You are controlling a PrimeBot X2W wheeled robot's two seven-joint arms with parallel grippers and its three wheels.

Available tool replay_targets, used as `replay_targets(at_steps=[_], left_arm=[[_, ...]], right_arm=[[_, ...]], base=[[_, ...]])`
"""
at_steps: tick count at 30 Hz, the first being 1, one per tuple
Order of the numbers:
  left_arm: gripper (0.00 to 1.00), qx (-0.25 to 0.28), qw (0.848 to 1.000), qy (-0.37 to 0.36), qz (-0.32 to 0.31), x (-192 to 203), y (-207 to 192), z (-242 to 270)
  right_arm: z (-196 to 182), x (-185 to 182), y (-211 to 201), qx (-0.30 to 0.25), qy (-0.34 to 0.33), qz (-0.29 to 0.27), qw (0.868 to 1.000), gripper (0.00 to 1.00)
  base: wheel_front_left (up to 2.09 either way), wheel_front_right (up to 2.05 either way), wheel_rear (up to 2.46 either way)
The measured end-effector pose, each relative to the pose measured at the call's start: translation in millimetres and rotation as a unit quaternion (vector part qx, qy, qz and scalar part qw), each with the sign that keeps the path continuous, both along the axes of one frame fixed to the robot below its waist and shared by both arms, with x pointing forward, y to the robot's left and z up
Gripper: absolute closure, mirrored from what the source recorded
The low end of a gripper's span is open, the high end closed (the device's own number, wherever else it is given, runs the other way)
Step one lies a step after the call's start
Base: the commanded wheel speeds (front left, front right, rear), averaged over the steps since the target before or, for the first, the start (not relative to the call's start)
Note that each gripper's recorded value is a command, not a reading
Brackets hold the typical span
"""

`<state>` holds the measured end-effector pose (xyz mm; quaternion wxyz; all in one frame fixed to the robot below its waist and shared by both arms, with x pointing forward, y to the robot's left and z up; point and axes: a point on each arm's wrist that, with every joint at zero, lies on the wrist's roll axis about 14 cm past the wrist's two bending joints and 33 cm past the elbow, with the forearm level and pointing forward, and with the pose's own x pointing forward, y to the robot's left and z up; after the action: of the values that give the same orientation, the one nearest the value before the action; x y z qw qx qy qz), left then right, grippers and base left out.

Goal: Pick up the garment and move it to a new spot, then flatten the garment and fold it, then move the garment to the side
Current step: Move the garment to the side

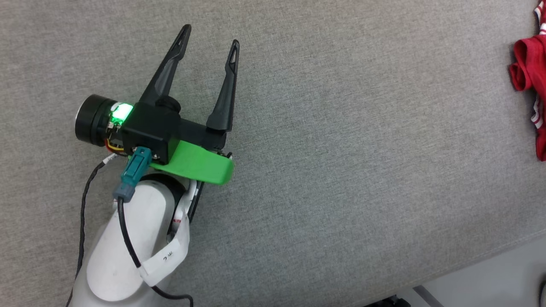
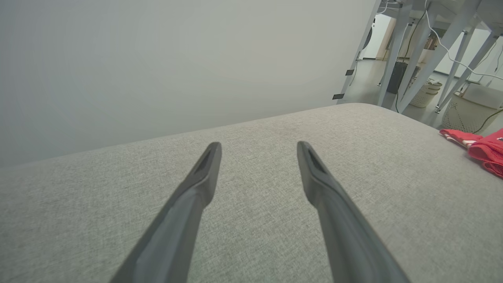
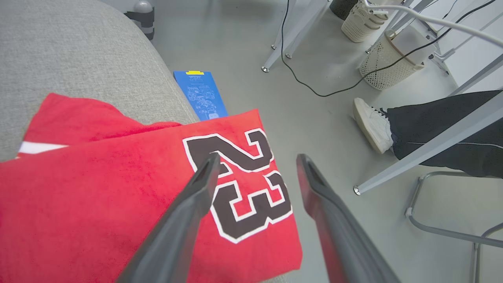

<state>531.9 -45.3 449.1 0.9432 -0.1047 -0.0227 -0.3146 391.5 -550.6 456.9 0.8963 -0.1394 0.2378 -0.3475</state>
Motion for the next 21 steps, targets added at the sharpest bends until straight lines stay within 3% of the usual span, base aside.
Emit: replay_targets(at_steps=[10,21], left_arm=[[0.00,-0.007,0.999,0.017,0.036,-30.1,21.4,13.6],[0.00,-0.006,0.995,0.033,0.099,-70.3,65.2,30.9]], right_arm=[[40.2,-1.2,15.5,-0.013,-0.089,0.042,0.995,0.00],[39.0,-27.5,69.5,0.019,-0.172,0.087,0.981,0.00]], base=[[0.00,0.00,0.00],[0.00,0.00,0.00]])
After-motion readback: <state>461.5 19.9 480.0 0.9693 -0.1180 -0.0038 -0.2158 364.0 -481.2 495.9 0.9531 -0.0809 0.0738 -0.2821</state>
